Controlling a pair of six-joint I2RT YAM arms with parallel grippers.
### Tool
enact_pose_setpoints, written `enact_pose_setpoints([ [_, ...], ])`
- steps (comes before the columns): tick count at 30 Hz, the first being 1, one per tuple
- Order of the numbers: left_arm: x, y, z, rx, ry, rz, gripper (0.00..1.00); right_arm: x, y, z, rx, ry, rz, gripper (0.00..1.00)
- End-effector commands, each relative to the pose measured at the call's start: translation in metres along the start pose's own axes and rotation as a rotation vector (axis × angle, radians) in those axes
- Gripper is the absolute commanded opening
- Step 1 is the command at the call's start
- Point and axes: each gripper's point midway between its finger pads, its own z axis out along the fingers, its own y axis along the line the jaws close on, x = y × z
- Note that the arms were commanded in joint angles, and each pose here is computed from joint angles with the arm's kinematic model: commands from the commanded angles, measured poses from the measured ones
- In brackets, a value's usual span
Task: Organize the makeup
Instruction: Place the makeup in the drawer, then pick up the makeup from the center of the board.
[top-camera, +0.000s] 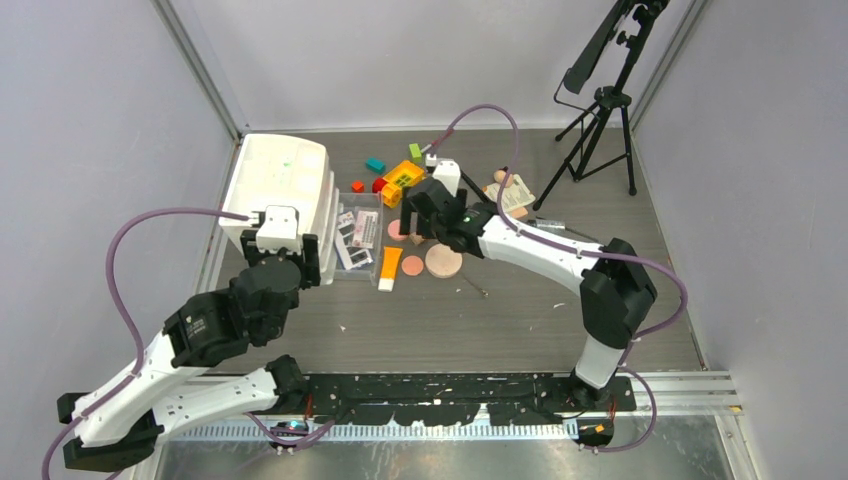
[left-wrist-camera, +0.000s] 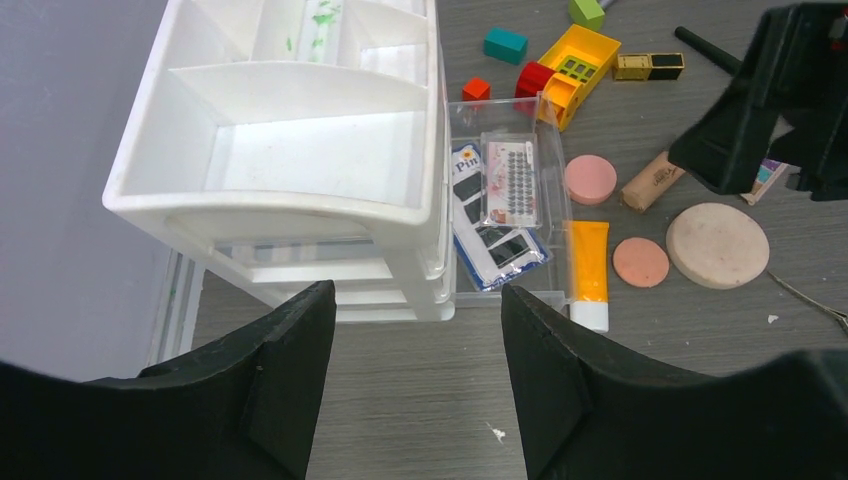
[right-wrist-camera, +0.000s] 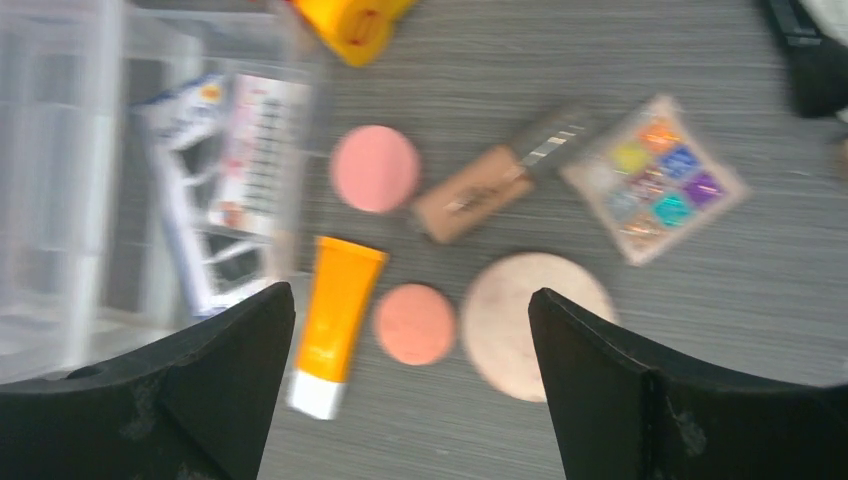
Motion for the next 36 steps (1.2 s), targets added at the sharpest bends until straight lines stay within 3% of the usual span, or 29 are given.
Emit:
enact_pose_setpoints([
  [1, -0.003, 0.002, 0.002, -0.028, -0.008, -0.01, 0.64, -0.002, -0.071, -0.012, 0.242, -0.054, -0.157, 0.94],
  [7, -0.003, -0.001, 0.004, -0.029, -0.001, 0.005, 0.64, 0.02, -0.141, -0.02, 0.432, 0.036, -0.204, 0.99],
  [11, -0.002, -0.001, 0.005, -0.033, 0.002, 0.01, 0.64, 0.022, -0.16, -0.02, 0.445, 0.033, -0.144, 0.99],
  [15, -0.002, -0.003, 0.006, -0.03, 0.007, 0.018, 0.64, 0.02, -0.168, -0.014, 0.438, 0.032, -0.131, 0.99],
  [21, -0.001, -0.007, 0.007, -0.019, 0.009, 0.027, 0.64, 0.016, -0.186, 0.012, 0.447, 0.071, -0.246, 1.0],
  [36, -0.001, -0.012, 0.012, -0.023, 0.022, 0.053, 0.64, -0.027, -0.173, 0.038, 0.382, -0.013, -0.191, 1.0],
])
